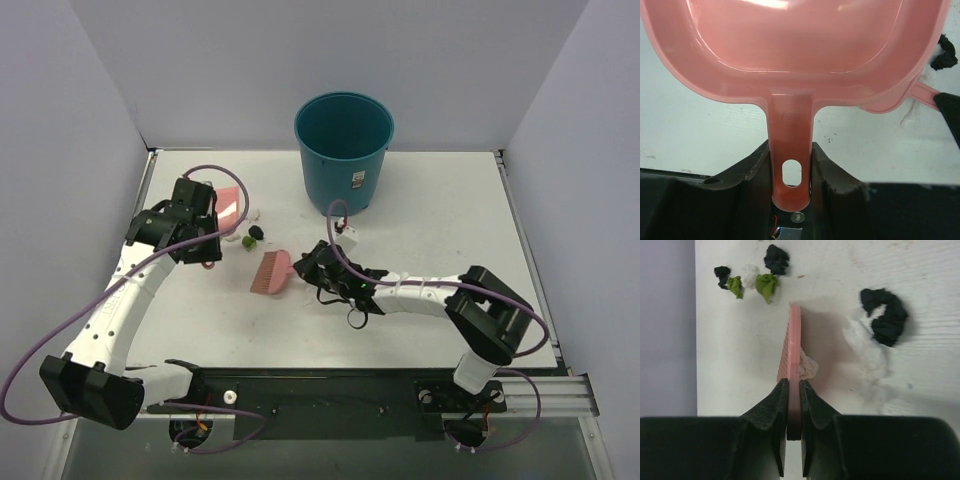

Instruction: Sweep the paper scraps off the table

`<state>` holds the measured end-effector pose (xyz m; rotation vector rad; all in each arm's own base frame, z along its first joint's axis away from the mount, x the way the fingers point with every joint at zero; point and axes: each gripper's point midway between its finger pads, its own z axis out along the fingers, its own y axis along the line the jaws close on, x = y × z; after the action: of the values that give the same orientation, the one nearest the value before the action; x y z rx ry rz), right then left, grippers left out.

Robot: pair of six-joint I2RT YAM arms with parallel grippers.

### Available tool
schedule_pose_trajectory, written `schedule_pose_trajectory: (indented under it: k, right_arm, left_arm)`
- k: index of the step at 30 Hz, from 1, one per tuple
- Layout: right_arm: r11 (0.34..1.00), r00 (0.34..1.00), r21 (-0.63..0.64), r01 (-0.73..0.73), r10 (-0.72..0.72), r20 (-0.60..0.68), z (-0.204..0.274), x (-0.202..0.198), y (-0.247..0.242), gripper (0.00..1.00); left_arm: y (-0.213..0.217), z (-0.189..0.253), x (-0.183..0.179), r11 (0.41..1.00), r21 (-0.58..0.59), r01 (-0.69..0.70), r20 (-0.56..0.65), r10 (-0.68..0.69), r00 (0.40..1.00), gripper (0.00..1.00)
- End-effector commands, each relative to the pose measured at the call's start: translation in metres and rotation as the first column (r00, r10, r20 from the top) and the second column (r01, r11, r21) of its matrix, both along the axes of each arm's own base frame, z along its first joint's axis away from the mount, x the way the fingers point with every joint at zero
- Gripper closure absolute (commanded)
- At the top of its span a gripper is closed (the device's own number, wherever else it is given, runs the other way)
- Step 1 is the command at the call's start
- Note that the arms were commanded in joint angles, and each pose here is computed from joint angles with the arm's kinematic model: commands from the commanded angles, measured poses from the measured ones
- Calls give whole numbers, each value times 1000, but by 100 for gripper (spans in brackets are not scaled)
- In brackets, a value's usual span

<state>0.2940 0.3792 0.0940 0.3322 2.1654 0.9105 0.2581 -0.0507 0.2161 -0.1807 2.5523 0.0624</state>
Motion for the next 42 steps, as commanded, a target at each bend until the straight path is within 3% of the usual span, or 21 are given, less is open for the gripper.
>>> schedule_pose_trajectory:
  k: [1, 4, 10, 16, 23, 25, 26, 30, 36, 42]
  right_arm:
    - [991, 994, -78, 113, -111, 24, -7, -2, -61, 100]
    - [980, 989, -132, 147, -147, 8, -21, -11, -97, 100]
    - [976, 986, -138, 169, -167, 30, -5, -13, -133, 100]
    - [996, 995, -84, -8, 17, 98, 53, -14, -105, 100]
    - [968, 952, -191, -162, 204, 227, 136, -16, -103, 100]
    - [933, 934, -305, -193, 270, 234, 148, -17, -114, 100]
    - [884, 922, -412, -222, 328, 207, 137, -18, -124, 100]
    - [742, 876, -620, -254, 449, 178, 137, -8, -151, 100]
    - [621, 814, -717, -316, 566, 132, 129, 15, -161, 100]
    - [541, 769, -761, -357, 633, 89, 122, 43, -153, 100]
  left_arm:
    - [-31, -1, 4, 987, -137, 86, 35, -82, 996, 100]
    - [-48, -13, -3, 978, -149, 143, -2, -145, 989, 100]
    - [-69, -30, -20, 972, -114, 204, -76, -213, 974, 100]
    - [-78, -47, -41, 966, -150, 212, -161, -236, 958, 100]
    - [-75, -62, -79, 967, -126, 221, -264, -247, 932, 100]
    - [-75, -67, -91, 966, -116, 230, -296, -255, 921, 100]
    - [-75, -69, -95, 967, -115, 227, -304, -251, 919, 100]
    - [-81, -79, -113, 961, -115, 253, -349, -277, 895, 100]
    - [-97, -95, -143, 932, -105, 347, -425, -358, 832, 100]
    - [-101, -109, -174, 894, -81, 440, -505, -417, 755, 100]
